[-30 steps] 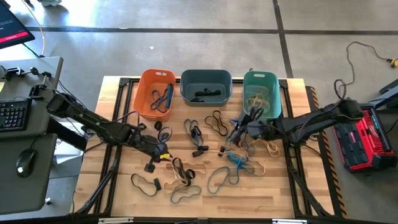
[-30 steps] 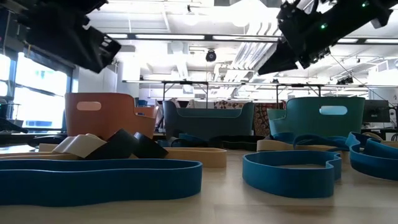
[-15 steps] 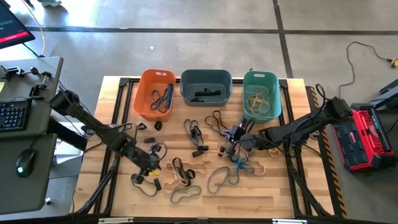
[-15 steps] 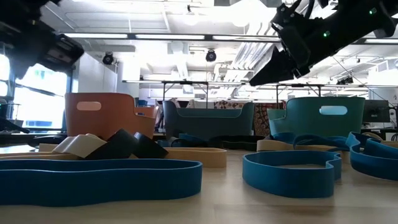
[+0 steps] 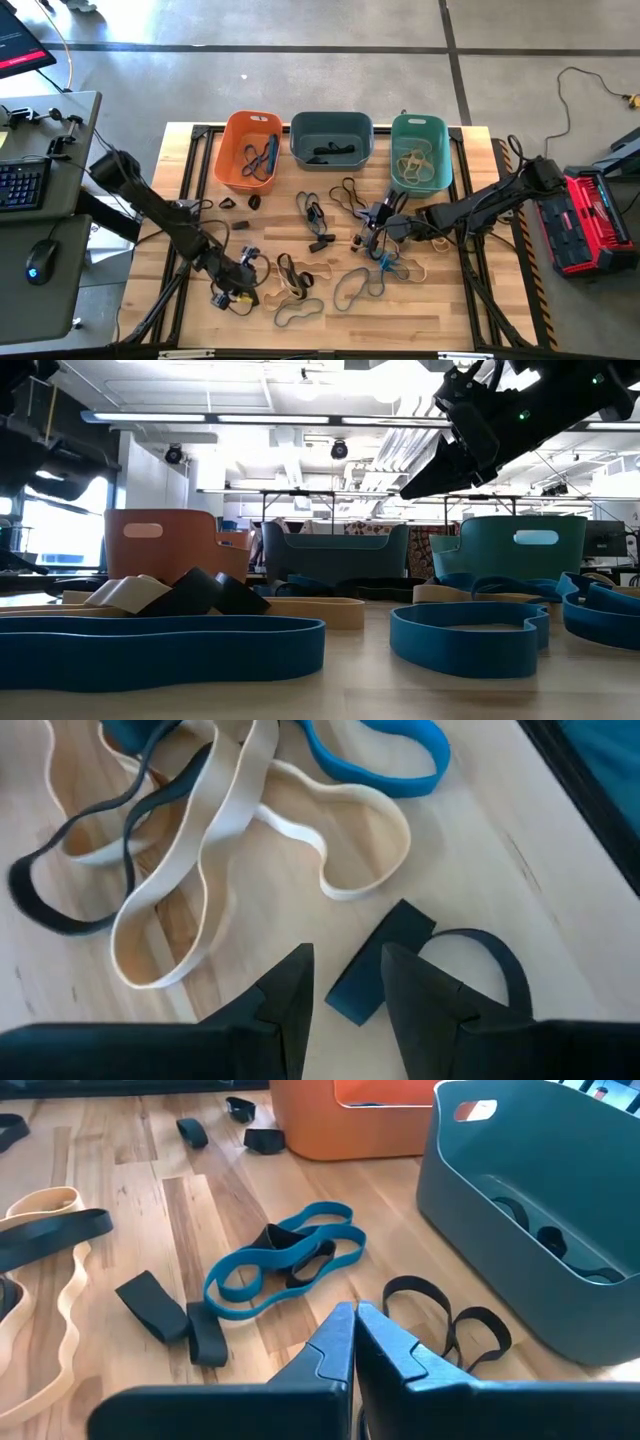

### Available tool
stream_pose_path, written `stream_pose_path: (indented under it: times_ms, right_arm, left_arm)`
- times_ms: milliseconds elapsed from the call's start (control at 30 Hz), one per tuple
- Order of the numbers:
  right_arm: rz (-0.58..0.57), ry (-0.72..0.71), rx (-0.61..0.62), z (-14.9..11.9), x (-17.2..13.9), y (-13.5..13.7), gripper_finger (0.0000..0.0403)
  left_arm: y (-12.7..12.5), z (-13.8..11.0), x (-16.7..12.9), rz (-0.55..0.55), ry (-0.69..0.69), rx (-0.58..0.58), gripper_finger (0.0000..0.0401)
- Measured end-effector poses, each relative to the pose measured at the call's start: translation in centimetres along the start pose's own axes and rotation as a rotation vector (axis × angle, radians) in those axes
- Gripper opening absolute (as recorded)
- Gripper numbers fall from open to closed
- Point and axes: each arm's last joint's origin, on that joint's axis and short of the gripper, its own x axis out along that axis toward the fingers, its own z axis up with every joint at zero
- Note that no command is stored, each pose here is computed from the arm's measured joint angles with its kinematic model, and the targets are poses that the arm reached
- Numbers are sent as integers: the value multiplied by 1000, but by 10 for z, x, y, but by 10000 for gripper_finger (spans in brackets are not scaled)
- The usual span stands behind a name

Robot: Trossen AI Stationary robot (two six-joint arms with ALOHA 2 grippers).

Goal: Sort rubber bands into baskets
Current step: Put the black rubber band into the blue bin

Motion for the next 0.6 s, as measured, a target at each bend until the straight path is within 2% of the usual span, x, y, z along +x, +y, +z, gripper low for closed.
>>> stream_pose_path:
  times_ms: [167, 367, 467, 600]
  right_arm:
    - [3, 1, 0, 0, 0, 0, 0]
    - [3, 1, 0, 0, 0, 0, 0]
    - [3, 1, 0, 0, 0, 0, 0]
    - [6, 1, 0, 0, 0, 0, 0]
  left_arm:
    - [-3, -3, 7, 2, 27, -31, 121]
    - [-6, -2, 12, 29, 5, -69, 162]
    - [-8, -3, 12, 63, -7, -28, 182]
    - [-12, -5, 12, 40, 13, 33, 194]
